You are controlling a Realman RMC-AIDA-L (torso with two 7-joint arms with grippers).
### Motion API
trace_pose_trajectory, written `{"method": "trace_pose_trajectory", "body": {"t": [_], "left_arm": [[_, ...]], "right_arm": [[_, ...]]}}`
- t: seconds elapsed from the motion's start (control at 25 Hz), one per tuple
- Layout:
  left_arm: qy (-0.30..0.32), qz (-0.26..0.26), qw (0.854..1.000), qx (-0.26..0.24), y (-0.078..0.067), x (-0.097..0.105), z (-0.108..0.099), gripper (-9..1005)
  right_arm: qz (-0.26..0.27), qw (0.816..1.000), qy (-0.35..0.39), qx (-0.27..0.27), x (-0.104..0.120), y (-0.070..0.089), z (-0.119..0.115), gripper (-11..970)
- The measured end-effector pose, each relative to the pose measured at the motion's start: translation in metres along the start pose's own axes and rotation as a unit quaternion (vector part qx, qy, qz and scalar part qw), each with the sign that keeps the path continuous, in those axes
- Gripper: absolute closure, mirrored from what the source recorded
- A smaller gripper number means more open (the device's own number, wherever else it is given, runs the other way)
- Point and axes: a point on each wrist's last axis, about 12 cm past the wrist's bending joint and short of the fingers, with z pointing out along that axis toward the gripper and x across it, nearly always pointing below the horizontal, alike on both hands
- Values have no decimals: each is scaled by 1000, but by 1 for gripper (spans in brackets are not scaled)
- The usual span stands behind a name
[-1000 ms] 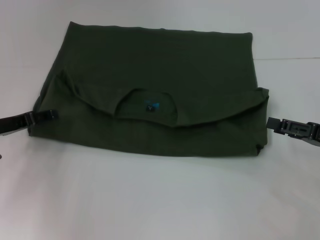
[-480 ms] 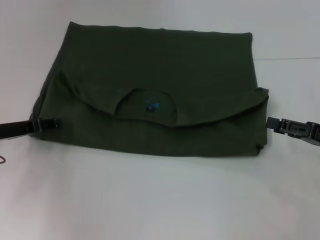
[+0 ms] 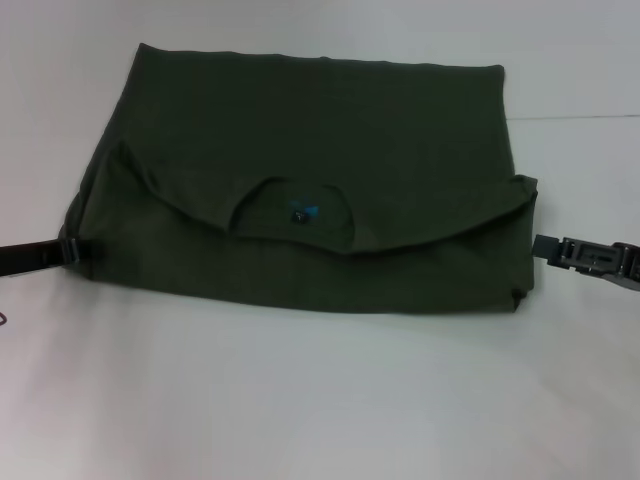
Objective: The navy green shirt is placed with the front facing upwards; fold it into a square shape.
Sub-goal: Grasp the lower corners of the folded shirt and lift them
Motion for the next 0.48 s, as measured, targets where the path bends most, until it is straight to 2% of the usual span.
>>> {"method": "trace_pose_trajectory", "body": {"t": [0.2, 0.36, 0.48], "left_arm": [[0, 9, 1000, 0, 0, 0, 0, 913], [-1, 9, 1000, 0, -1, -2, 0, 930], [-1, 9, 1000, 1, -1, -2, 0, 943]], "right_arm": [[10, 998, 53, 22, -16, 4, -2, 283], [37, 994, 85, 63, -36, 9, -9, 283], [45, 990, 107, 85, -40, 10, -4, 283]]}}
